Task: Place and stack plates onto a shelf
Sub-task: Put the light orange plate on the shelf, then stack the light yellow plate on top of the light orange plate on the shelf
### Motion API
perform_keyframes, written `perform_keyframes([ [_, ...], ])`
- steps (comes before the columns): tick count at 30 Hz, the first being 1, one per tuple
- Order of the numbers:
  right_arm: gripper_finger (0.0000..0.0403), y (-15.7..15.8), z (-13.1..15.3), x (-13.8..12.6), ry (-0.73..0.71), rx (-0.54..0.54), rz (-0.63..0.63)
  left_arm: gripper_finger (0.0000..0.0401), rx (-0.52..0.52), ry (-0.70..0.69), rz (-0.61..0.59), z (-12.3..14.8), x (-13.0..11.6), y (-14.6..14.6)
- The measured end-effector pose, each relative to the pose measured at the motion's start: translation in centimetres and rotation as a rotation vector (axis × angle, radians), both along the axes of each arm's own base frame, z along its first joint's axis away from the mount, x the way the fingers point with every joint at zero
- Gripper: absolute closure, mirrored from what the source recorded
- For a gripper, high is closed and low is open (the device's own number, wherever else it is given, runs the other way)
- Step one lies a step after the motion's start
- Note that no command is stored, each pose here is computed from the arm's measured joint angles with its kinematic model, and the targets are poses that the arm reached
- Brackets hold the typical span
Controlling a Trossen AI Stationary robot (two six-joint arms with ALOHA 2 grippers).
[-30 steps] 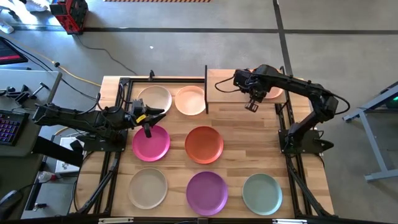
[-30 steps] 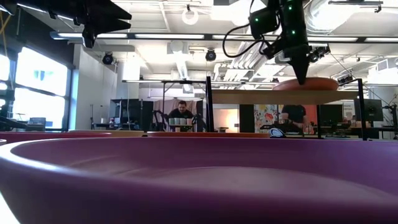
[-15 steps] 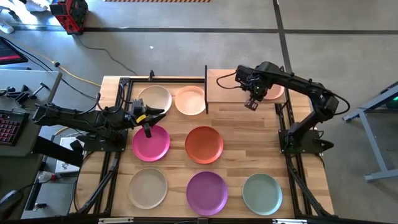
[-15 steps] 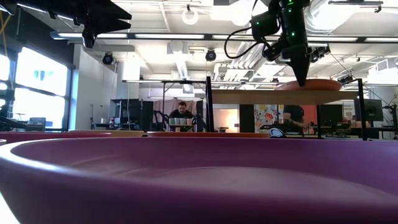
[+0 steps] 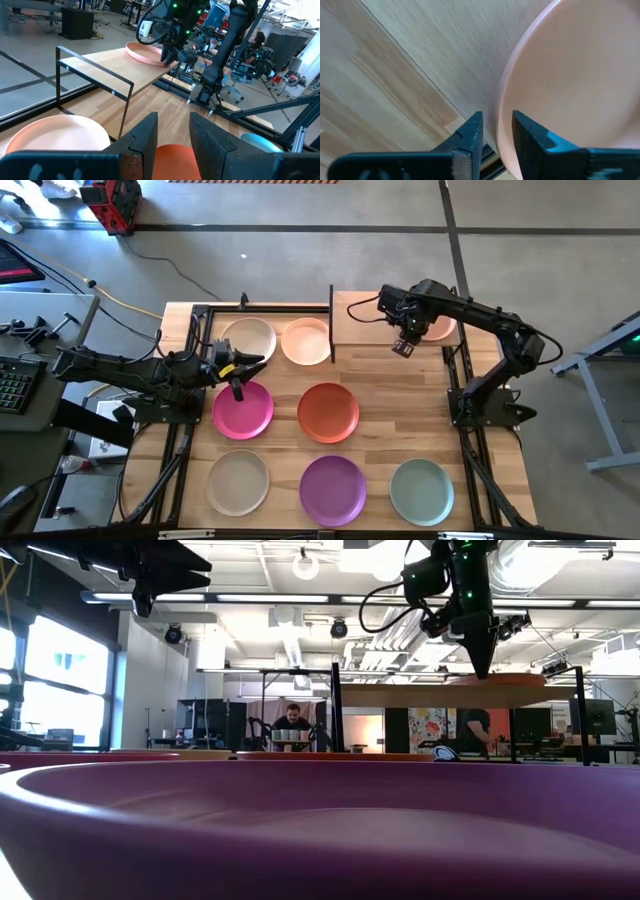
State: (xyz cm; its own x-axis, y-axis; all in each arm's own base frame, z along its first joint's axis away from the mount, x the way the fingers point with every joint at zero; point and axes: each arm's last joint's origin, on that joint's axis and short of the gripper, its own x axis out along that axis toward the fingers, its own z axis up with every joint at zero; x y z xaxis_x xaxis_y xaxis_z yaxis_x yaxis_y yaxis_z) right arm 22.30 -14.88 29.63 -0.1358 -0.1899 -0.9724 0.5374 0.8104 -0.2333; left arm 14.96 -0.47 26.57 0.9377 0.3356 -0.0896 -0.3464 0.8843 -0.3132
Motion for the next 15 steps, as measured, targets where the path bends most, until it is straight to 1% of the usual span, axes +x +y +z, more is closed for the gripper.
perform_keyframes([
  [4, 0.031, 0.0, 0.7, 0.1, -0.012, -0.005, -0.004, 0.03, 0.0, 0.0, 0.0, 0.0, 0.0, 0.0],
  [9, 0.0308, 0.1, 2.9, 0.1, -0.07, -0.022, -0.071, 0.03, 0.0, 0.0, -0.001, 0.0, 0.0, 0.0],
  [12, 0.0308, 0.4, 4.6, 0.3, -0.148, 0.025, -0.117, 0.03, 0.0, 0.004, -0.006, 0.0, 0.0, 0.0],
  [15, 0.0308, 1.1, 6.0, 0.8, -0.268, 0.113, -0.14, 0.03, 0.002, 0.028, -0.008, -0.3, 0.0, 0.0],
])
